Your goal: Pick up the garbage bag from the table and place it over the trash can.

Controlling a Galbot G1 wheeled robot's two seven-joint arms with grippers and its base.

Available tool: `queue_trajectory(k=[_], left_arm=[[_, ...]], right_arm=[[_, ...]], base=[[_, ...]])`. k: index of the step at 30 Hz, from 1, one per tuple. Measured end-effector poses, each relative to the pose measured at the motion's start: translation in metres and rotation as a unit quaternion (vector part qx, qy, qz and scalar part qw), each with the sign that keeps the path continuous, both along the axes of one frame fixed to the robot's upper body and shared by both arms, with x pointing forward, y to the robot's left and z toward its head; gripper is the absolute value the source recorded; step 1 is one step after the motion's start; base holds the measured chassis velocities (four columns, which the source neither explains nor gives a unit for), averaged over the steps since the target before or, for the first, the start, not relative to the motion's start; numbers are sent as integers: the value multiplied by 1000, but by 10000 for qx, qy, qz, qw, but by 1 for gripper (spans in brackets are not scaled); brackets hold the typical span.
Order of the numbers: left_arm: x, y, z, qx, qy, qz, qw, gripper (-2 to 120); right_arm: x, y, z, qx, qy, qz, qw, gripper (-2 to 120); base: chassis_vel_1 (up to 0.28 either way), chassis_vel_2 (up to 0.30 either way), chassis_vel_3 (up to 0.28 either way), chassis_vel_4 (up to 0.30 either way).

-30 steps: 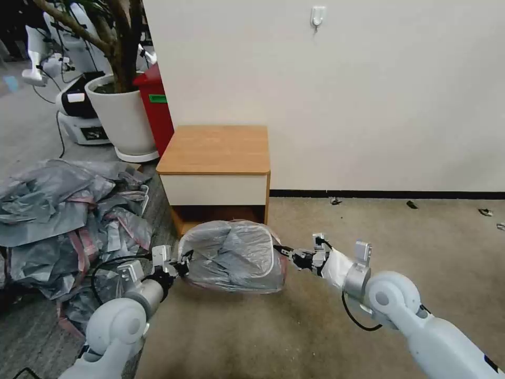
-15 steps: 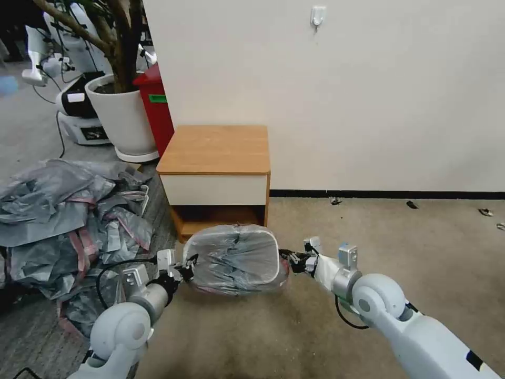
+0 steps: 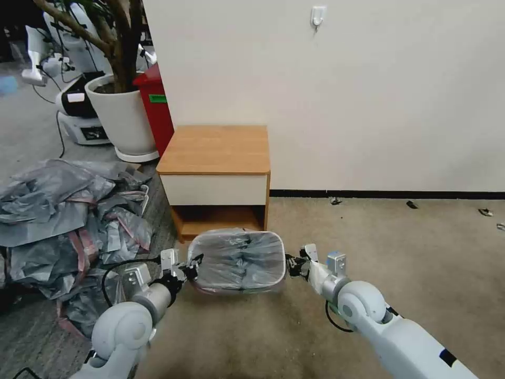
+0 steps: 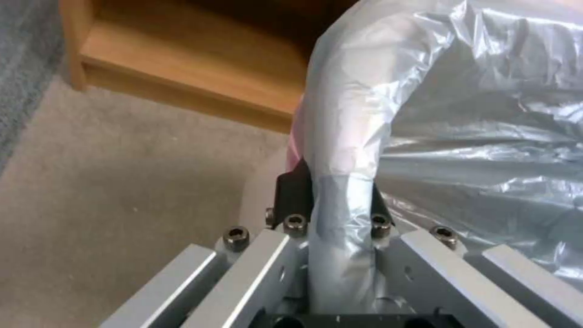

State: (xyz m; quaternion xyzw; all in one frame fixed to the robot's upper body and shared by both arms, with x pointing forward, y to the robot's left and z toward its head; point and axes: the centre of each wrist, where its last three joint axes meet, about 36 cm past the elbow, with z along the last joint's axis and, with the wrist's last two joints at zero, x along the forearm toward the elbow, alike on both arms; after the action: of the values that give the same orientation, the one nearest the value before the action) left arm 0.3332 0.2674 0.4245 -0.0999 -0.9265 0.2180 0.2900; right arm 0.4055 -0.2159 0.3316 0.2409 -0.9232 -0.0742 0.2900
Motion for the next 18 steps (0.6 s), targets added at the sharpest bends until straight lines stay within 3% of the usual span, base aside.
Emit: queue_trajectory(k=[11,18], left_arm=[[-1,-3,7,-195,136,-57,9997,3],[1,-1,6,-168,143,-44,9997,3]], right_arm=[[1,17,-21,-128,-48,-157,9998,0],[0,14,-20,-227,-87,-131,9996,0]], base=[[0,0,0,0],[0,0,0,0]])
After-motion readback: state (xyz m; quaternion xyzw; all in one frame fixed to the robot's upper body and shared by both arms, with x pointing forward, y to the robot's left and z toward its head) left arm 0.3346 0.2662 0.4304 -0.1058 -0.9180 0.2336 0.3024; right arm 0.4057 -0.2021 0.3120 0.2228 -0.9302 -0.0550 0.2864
